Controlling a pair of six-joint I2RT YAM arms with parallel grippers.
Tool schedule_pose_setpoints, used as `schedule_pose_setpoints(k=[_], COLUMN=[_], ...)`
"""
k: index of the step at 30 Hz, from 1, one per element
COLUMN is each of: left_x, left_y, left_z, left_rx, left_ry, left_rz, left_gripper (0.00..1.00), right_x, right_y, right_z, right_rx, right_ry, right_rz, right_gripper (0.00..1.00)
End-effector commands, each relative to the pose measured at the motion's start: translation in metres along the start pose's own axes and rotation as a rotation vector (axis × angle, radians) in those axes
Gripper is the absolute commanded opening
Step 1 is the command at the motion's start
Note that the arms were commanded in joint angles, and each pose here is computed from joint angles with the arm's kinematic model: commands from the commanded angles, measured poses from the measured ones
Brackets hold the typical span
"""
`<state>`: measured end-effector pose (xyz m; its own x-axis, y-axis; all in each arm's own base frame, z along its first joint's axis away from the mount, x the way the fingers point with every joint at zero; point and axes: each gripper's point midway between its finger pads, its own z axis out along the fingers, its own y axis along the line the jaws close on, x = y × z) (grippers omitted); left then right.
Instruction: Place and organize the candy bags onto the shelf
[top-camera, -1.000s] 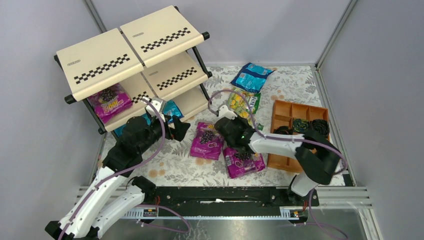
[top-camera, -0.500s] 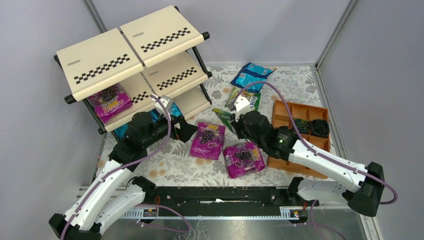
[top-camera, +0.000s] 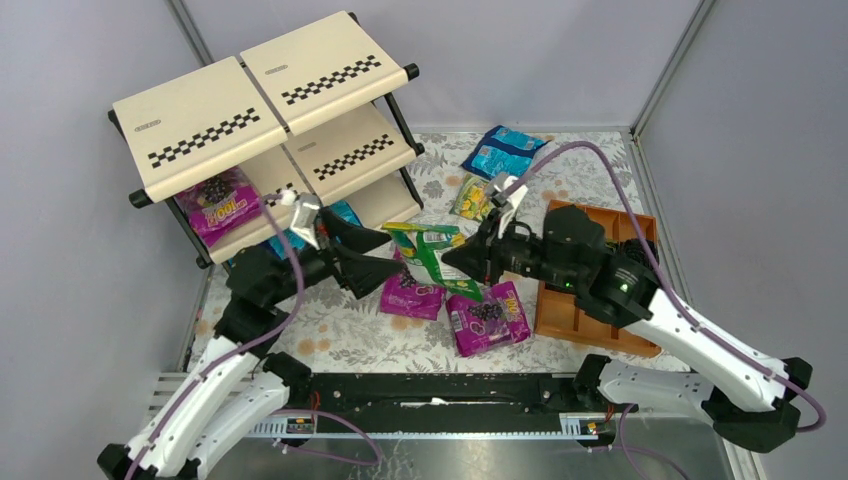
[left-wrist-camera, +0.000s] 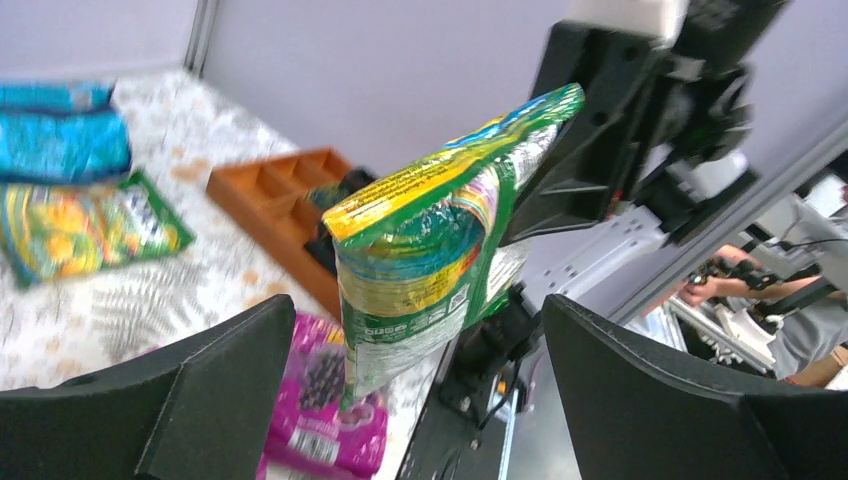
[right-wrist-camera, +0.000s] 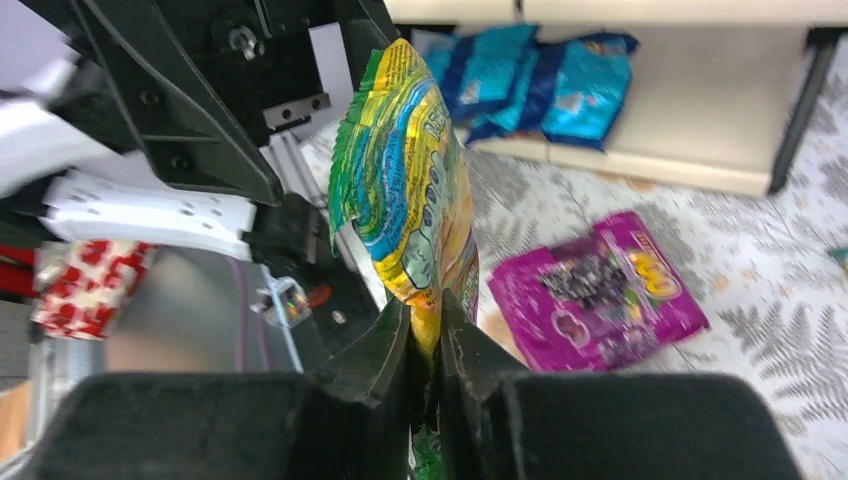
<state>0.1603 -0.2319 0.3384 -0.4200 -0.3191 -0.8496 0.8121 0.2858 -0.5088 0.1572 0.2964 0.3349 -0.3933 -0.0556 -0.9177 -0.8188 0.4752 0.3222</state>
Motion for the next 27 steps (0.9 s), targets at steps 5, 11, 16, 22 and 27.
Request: schedule_pose_setpoints(k=[5,11,16,22,27], left_x=[-0.041,-0.025,-0.019,-0.021,-0.029], left_y=[-0.066,-0.093,-0.091,-0.083,-0.083], left_z=[-0.017,-0.020,-0.020,-0.016,-0.014], left_rx=[0.295,0.531,0.525,0.454,0.436], left_ry=[-0.224,-0.101,-0.071,-0.076,-0.092], left_rz=[-0.024,-0.116,-0.134,-0.133,-0.150], left_gripper=[0.99,0.95,0.83,0.62,0.41], right_x=[-0.085,-0.102,-0.104,-0.104,-0.104], right_y=[0.068,0.076,0.069,0.066,0.064], right_z=[-0.029,-0.022,-0.017,-0.012,-0.011], right_rx=[-0.293,-0.321,-0.302,-0.308,-0.306], right_ry=[-0.261,-0.261,-0.265,-0.277,-0.278], right_rz=[0.079,0.123,0.162,0.181,0.189], right_gripper=[0.00,0.00,0.00,0.01,0.04])
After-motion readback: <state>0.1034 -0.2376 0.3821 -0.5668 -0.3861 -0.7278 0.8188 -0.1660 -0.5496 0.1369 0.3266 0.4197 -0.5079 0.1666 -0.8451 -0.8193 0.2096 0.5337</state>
